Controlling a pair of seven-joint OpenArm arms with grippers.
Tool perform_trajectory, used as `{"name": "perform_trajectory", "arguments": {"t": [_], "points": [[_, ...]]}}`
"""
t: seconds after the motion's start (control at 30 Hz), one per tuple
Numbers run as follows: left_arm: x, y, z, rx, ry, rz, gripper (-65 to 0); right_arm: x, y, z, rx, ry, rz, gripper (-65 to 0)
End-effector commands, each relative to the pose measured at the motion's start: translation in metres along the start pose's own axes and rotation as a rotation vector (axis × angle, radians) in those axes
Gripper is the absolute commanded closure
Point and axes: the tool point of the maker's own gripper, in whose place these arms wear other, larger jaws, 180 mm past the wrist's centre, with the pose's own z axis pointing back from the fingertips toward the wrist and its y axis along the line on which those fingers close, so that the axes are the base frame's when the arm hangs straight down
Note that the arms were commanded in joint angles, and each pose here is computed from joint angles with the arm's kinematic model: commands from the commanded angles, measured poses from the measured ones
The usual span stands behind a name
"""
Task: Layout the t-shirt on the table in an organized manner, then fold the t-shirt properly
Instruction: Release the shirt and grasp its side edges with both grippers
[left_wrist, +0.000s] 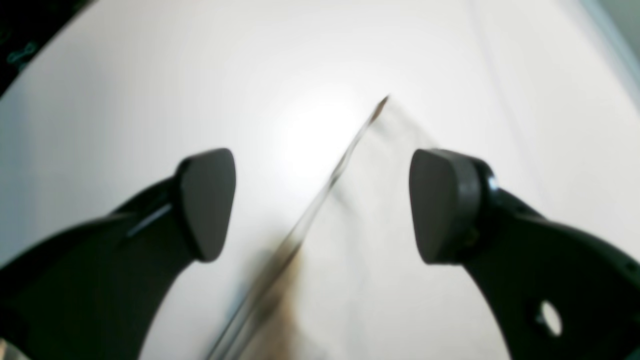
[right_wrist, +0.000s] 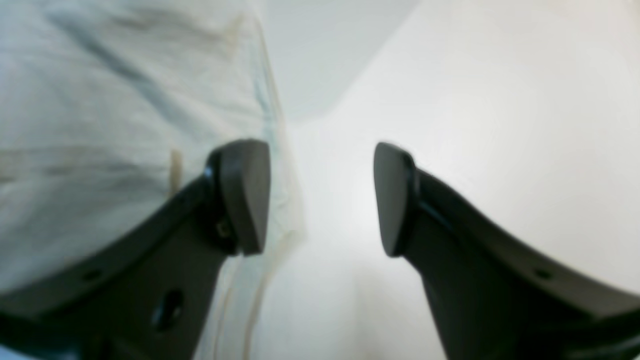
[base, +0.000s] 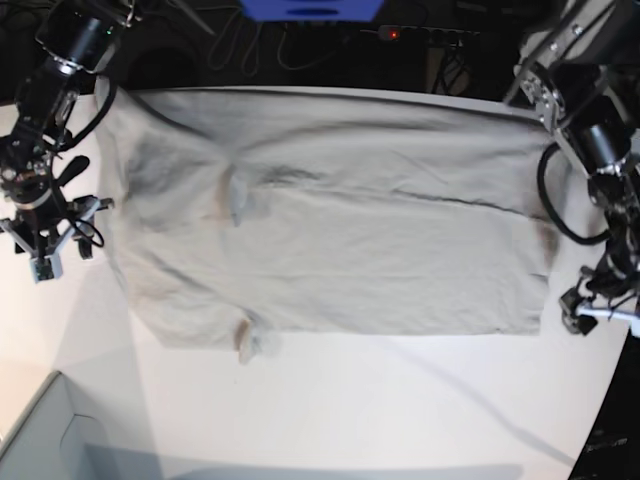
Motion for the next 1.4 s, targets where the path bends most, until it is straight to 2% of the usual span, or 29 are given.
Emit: {"name": "perform_trajectory", "arguments": {"t": [0.0,0.13,0.27,0.43,0.67,0.73,0.97,1.0,1.1,1.23,1.37], "points": [[0.022,-0.006,-0.008,0.001,-0.045,-0.011,-52.4,0.03,-0.006,-0.003,-0.009,-0.083,0.007,-33.3],[0.016,-0.019,-0.042,-0.009,-0.036,-0.062,-52.4,0.043,-0.003,-0.016,0.013,-0.098,-0.009,-33.3],[-0.002,-0.028,-0.061,-0.019,-0.028,-0.097,-52.4,0.045,0.0,-0.024,0.028,-0.094,-0.03,-33.3],[-0.02,-0.032,-0.065,-0.028,-0.047,-0.15,-52.2,0.039,0.003,-0.028,0.041,-0.081,-0.04,-33.3],[-0.071,-0.017,-0.059,-0.013,0.034,-0.165,-51.4,0.032,0.01,-0.036,0.067,-0.059,-0.063,-33.1],[-0.081,-0.012,-0.057,-0.006,0.049,-0.168,-45.1,0.03,0.012,-0.041,0.079,-0.051,-0.075,-33.1],[-0.084,-0.007,-0.056,0.001,0.054,-0.171,-3.7,0.043,0.016,-0.066,0.126,-0.043,-0.131,-33.1],[-0.084,-0.007,-0.056,0.0,0.054,-0.171,0.0,0.046,0.013,-0.071,0.131,-0.04,-0.139,-33.2],[-0.083,-0.007,-0.056,0.0,0.056,-0.173,-1.6,0.051,0.015,-0.09,0.181,-0.004,-0.135,-33.3],[-0.082,-0.008,-0.056,-0.001,0.053,-0.173,-0.1,0.048,0.026,-0.106,0.253,0.049,-0.094,-33.3],[-0.083,-0.008,-0.056,-0.001,0.055,-0.173,-0.1,0.056,0.036,-0.11,0.282,-0.04,-0.115,-33.4]]}}
